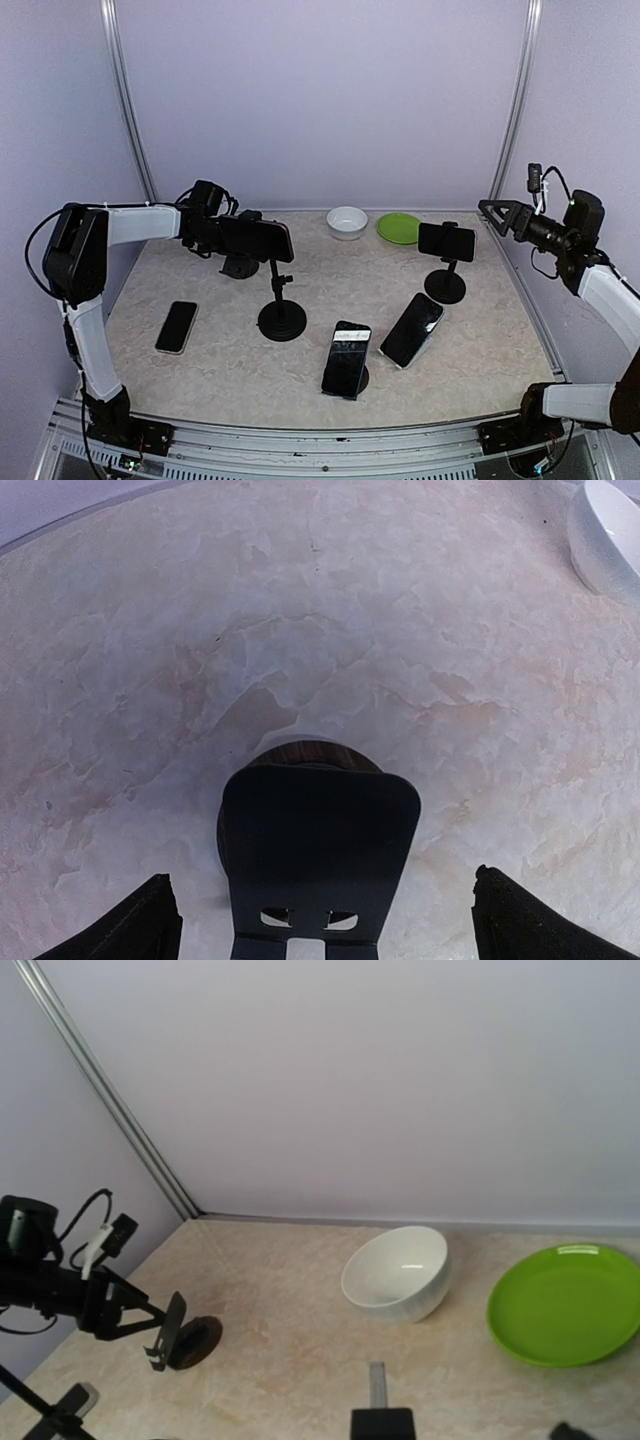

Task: Remove the phone from the phone stand

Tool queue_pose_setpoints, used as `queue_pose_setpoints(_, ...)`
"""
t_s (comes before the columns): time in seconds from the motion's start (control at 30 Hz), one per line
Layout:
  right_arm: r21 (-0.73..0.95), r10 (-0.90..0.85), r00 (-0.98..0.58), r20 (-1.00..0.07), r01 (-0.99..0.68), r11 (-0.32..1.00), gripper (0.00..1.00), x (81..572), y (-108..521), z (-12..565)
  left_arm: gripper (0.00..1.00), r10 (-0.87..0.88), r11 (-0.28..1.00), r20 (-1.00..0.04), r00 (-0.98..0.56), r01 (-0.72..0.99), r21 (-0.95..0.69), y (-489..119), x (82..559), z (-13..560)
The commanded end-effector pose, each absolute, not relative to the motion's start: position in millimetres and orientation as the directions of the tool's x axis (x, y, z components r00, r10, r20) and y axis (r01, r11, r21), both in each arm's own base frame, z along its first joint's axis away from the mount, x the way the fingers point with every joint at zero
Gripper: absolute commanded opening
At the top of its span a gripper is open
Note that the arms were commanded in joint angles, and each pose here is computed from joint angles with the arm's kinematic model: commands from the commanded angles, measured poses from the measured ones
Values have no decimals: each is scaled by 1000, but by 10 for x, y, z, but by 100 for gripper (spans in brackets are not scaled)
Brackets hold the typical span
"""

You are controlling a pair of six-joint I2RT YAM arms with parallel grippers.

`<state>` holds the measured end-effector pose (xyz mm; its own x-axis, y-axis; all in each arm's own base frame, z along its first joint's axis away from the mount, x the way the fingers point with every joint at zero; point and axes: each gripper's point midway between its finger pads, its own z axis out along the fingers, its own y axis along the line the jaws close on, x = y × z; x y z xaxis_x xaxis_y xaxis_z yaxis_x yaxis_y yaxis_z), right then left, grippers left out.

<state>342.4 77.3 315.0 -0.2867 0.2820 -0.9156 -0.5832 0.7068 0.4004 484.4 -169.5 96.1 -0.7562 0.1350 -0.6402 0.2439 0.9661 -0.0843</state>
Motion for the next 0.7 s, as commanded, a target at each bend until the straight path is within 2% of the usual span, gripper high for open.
queue_pose_setpoints(0.0,359,263,-246,-933,-588,725,100,3393,742,3312,99,160,969,-658,-736,244,-37,-1730,5020,942)
queue_pose_setpoints(0.1,356,260,-245,-934,-589,725,100,3394,745,3339,98,167,970,-643,-748,242,-29,-1735,5060,814)
queue_pose_setpoints(0.3,345,260,-227,-938,-594,726,100,3388,744,3444,89,175,964,-636,-751,261,-44,-1814,5080,726)
queue_pose_setpoints(0.43,346,261,-227,-938,-594,726,100,3390,741,3456,81,174,967,-635,-753,253,-35,-1801,5099,699)
queue_pose_setpoints(0.67,346,261,-227,-938,-591,729,100,3373,744,3465,60,167,978,-630,-759,209,7,-1663,5082,729)
